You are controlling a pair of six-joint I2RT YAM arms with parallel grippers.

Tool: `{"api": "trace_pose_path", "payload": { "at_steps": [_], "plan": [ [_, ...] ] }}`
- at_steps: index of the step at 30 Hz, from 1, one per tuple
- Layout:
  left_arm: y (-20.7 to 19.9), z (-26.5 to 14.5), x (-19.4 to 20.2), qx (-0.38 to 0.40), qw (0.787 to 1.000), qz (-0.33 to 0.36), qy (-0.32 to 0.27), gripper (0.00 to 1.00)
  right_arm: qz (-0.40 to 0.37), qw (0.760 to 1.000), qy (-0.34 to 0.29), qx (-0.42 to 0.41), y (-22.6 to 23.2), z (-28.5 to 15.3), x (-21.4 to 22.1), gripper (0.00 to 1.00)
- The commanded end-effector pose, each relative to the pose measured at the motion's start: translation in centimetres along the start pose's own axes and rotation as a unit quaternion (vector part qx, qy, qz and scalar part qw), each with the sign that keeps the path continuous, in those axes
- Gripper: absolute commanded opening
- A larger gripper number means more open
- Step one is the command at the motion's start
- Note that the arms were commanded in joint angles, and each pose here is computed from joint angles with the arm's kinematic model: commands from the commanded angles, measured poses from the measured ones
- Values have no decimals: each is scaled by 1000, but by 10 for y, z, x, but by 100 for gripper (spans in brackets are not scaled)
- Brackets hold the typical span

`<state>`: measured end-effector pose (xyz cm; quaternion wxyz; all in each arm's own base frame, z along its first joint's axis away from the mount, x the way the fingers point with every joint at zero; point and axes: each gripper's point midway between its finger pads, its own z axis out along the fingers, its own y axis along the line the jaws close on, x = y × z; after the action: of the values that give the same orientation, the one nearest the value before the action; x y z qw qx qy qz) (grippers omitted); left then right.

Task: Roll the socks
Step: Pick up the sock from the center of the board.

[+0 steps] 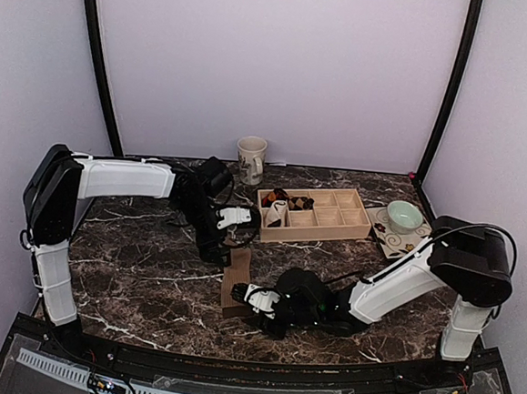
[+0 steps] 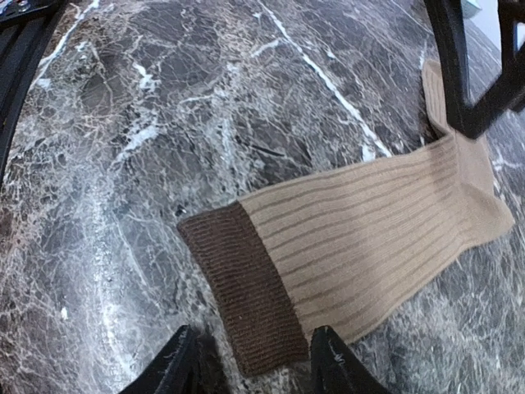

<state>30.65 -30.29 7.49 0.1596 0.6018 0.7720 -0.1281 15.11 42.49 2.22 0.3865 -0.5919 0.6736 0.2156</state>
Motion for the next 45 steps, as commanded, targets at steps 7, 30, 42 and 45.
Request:
{"api": "trace_pose_path", "payload": {
  "at_steps": [7, 30, 42, 45],
  "plan": [
    [-4, 46, 21, -10, 999, 2, 53, 96, 38, 997, -6, -68, 19, 14, 7, 23],
    [-20, 48, 59, -16, 994, 78, 74, 96, -23, 998, -19, -51, 28, 11, -13, 28],
    [-17, 51, 58, -22, 994, 86, 71, 95, -56, 997, 5, -44, 26, 24, -2, 26],
    [-15, 50, 56, -25, 994, 85, 69, 96, -25, 998, 12, -55, 29, 27, 5, 12]
  ]
}}
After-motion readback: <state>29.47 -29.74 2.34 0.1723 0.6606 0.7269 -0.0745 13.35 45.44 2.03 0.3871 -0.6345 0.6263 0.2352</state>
